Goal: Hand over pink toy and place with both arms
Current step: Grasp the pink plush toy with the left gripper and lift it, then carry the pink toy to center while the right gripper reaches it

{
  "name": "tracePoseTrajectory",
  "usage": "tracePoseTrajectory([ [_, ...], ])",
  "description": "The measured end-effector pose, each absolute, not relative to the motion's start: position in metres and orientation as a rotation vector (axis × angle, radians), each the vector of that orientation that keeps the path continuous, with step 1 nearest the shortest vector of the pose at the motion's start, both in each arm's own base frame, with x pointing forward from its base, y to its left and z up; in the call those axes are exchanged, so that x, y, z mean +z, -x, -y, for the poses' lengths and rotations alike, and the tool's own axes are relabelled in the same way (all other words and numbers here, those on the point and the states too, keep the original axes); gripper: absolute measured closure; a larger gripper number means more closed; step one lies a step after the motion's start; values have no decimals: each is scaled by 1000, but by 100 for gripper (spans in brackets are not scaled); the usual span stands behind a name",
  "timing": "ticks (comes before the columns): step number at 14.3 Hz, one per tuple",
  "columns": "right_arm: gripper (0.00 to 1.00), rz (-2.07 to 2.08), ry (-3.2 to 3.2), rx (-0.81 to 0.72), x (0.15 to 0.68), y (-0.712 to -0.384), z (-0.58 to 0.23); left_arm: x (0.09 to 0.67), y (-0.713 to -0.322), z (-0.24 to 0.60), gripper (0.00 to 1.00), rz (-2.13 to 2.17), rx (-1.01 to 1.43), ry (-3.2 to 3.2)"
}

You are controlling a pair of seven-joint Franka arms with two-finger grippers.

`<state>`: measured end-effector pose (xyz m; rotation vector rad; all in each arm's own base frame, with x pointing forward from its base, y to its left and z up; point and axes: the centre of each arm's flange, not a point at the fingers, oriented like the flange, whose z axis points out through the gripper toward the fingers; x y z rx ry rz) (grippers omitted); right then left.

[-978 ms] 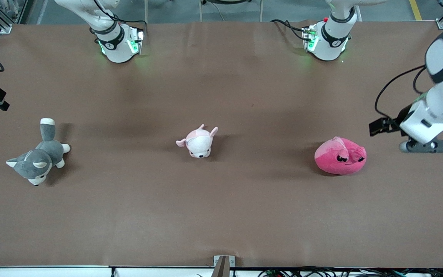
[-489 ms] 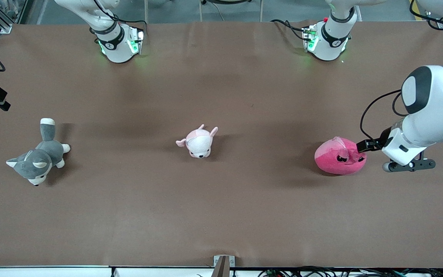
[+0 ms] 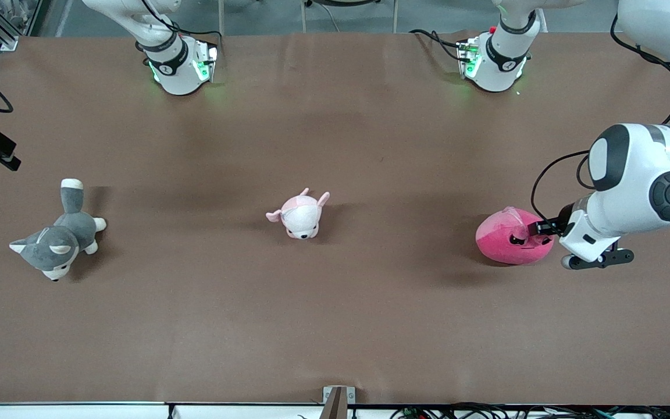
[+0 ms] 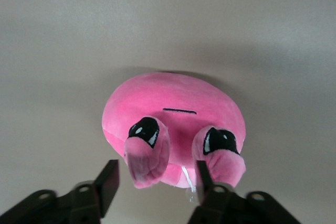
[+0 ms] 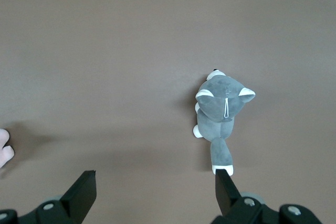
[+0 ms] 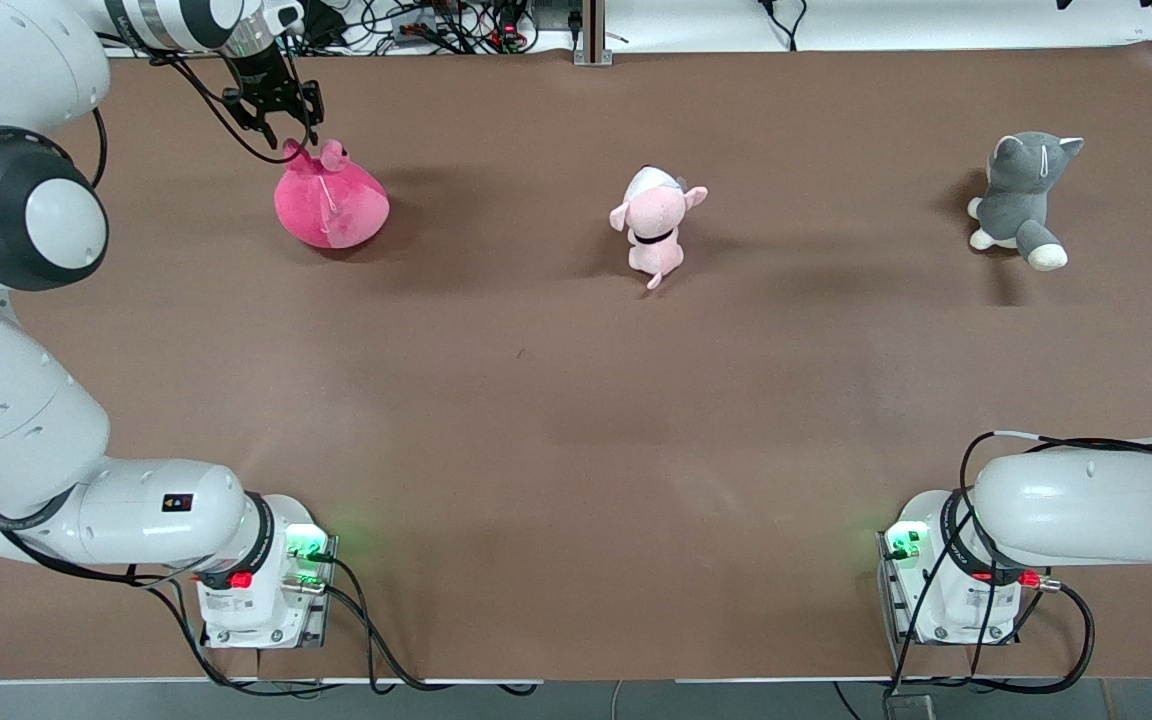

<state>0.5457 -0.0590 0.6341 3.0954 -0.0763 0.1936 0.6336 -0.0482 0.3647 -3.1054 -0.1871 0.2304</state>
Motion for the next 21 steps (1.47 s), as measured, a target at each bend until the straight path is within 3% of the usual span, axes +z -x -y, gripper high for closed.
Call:
tracePoseTrajectory([
  [4, 0, 54, -3100, 143, 617, -555, 52, 347, -637, 46, 48, 193, 240, 3106],
  [7, 0, 26, -3103, 115, 612, -557, 42, 341, -638, 47, 79, 196, 246, 3111],
  [9, 0, 4, -3104, 110, 611, -557, 34, 347, -640, 53, 90, 193, 237, 3127],
  [15, 0, -17, -3108, 84, 609, -556, 26, 427, -635, 97, 91, 176, 185, 3227],
  [21, 0, -35, -3341, 5, 603, -553, -12, 512, -602, 241, 91, 222, 123, 3349],
])
